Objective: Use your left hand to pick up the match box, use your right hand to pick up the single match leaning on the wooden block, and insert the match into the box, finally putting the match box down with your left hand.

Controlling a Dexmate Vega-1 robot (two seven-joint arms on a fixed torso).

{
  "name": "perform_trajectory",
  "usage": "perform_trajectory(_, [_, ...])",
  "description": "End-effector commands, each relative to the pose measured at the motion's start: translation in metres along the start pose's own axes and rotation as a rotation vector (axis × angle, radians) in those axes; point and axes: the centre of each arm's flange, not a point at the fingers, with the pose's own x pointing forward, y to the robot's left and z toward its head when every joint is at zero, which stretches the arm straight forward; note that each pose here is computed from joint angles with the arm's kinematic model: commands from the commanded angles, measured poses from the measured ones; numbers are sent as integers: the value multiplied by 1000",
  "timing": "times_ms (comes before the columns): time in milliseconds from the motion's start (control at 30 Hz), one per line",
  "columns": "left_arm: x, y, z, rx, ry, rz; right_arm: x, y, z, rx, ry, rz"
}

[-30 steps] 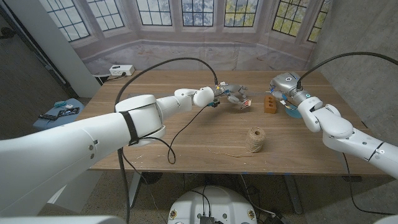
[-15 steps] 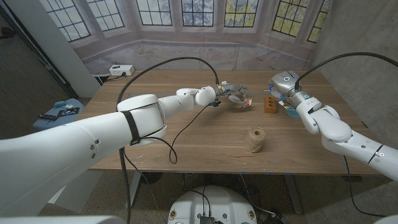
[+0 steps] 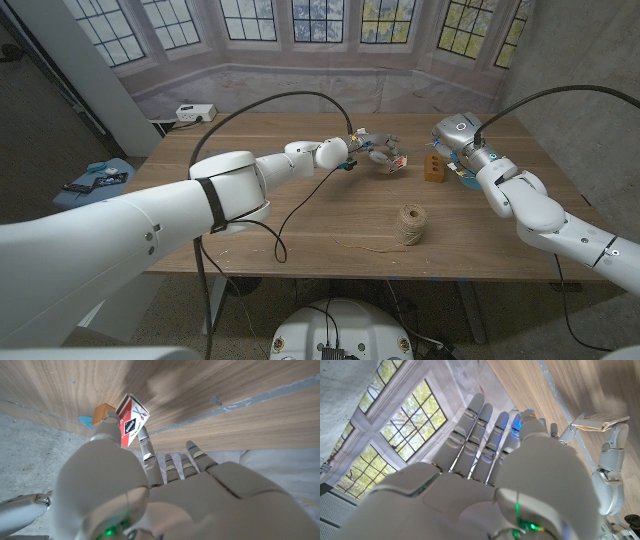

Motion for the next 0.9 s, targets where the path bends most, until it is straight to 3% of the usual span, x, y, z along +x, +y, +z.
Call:
perform_trajectory(33, [-15, 3, 4, -21, -115, 33, 0, -4, 4, -9, 5, -13])
perform_trajectory(400, [-30, 3, 5, -35, -197, 54, -1, -8, 10, -37, -4, -32])
perform_trajectory(900, [-36, 3, 2, -38, -213, 55, -14, -14, 19, -113, 2, -51])
